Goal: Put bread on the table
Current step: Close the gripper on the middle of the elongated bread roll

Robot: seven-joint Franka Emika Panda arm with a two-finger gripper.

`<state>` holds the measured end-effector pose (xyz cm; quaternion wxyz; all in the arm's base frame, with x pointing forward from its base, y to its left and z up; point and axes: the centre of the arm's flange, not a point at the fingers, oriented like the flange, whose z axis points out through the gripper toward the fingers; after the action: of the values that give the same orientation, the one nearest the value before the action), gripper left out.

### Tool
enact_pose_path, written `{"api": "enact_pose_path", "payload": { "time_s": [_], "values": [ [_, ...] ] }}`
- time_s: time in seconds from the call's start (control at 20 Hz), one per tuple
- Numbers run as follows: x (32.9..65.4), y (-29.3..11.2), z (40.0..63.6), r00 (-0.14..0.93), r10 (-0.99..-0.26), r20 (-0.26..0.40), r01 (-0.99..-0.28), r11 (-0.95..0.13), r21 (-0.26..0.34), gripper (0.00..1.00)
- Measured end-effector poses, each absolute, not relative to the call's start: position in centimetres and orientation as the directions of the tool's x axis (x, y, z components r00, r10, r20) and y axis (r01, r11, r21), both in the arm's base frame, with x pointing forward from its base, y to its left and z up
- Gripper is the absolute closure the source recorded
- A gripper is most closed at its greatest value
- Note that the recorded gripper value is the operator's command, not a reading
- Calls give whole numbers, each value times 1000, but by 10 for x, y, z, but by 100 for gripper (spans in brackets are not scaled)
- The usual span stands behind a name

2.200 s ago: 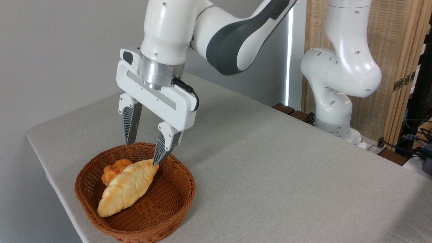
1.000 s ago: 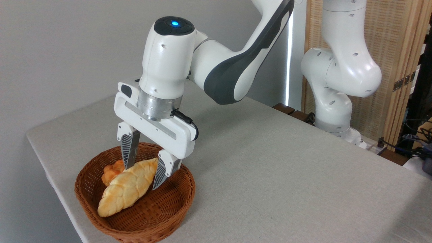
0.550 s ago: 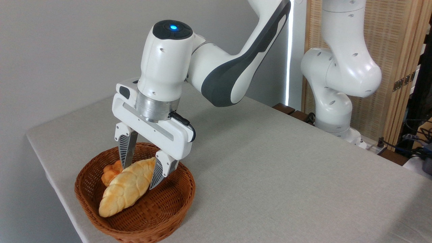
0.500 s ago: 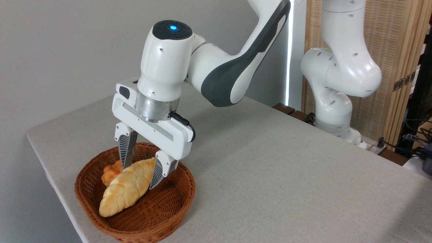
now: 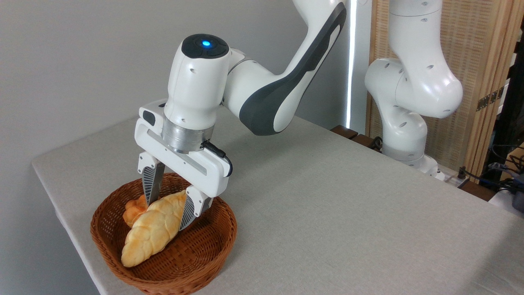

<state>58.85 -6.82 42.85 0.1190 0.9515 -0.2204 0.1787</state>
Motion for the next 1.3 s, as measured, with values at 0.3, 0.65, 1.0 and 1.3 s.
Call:
{"api": "enact_pose_path", "payload": {
  "time_s": [0.3, 0.65, 1.0, 1.3],
  "values": [
    [589, -70, 427, 839, -378, 391, -463, -873, 150, 0],
    [589, -70, 424, 843, -369, 392, -457, -875, 159, 24],
    [589, -71, 424, 842, -370, 392, -458, -875, 159, 53],
    [589, -71, 424, 843, -370, 392, -458, -875, 159, 58]
  ]
}}
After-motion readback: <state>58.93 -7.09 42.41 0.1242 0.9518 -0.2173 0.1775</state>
